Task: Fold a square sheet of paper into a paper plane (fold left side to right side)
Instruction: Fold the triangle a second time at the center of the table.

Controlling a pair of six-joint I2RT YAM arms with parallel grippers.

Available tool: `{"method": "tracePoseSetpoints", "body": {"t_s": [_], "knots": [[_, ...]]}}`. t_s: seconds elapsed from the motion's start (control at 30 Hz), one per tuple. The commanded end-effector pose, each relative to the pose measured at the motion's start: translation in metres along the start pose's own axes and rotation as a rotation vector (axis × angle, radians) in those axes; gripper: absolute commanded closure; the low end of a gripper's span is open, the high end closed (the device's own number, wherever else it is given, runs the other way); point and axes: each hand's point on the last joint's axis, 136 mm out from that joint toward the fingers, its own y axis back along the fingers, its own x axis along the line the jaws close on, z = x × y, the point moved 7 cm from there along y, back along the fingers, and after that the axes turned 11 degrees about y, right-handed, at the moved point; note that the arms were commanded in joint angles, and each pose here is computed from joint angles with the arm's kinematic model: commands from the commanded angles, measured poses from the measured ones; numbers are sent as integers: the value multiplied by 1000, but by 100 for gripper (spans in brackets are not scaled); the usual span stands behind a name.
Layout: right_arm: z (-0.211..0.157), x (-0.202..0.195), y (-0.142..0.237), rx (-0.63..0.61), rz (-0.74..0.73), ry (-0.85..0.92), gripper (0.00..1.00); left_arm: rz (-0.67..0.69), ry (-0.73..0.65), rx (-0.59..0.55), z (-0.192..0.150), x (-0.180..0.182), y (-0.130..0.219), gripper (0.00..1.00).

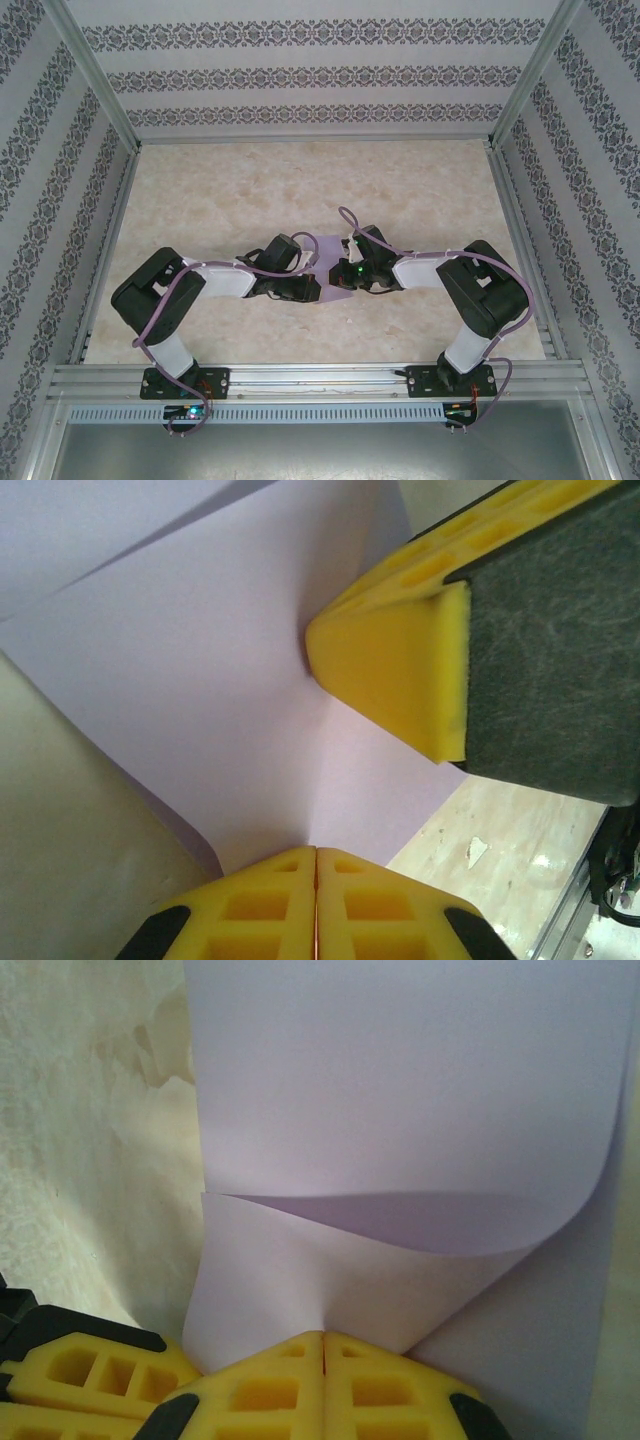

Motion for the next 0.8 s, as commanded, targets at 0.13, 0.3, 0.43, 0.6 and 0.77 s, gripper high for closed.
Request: {"method": "tracePoseSetpoints", "body": {"t_s": [0.13, 0.3, 0.43, 0.6, 0.77], "knots": [[-17, -12, -5, 62, -55, -22, 100, 10, -1, 20, -6, 8, -8, 92], [-16, -12, -6, 63, -54, -22, 100, -18, -7, 28, -7, 5, -9, 91], [-16, -12, -6, 65, -53, -21, 100, -34, -9, 32, -7, 4, -8, 90], [-16, -12, -6, 66, -54, -23, 100, -51, -19, 14, -6, -3, -1, 89], [-17, -12, -7, 69, -54, -24, 100, -67, -39, -29, 0, -16, 13, 88]]}}
